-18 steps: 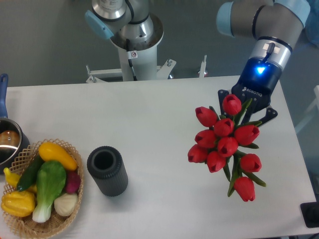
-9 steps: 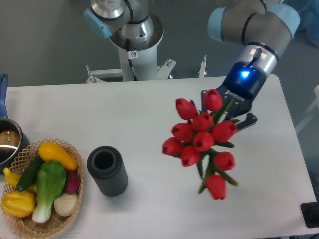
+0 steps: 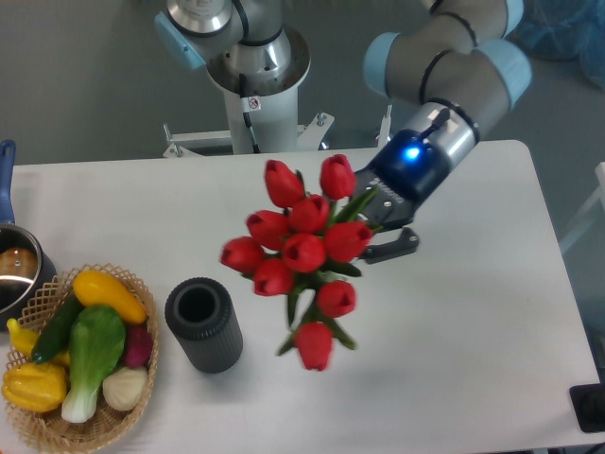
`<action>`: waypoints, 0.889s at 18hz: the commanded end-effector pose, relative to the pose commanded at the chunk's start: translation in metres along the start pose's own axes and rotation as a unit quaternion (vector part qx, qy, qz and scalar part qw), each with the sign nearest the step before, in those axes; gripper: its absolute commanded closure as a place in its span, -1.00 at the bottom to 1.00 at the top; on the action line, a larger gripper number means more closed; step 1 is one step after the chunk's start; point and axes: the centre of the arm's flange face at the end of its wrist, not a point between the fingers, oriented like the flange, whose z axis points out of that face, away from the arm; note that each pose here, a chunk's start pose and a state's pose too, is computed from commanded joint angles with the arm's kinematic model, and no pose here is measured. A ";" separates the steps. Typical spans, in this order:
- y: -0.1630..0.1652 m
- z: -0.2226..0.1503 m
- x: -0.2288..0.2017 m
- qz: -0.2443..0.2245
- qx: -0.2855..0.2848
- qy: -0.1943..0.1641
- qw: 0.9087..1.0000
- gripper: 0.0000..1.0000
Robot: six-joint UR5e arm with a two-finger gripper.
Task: Insert the flowers into the vase
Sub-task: 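Carry the red tulip bunch with the gripper toward the black vase, then lower the tulip stems into the black vase opening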
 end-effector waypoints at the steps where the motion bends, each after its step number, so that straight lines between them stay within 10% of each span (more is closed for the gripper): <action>1: -0.001 0.000 -0.002 0.003 -0.001 -0.001 1.000 0.53; 16: 0.022 0.055 0.034 -0.023 0.060 0.075 0.995 0.53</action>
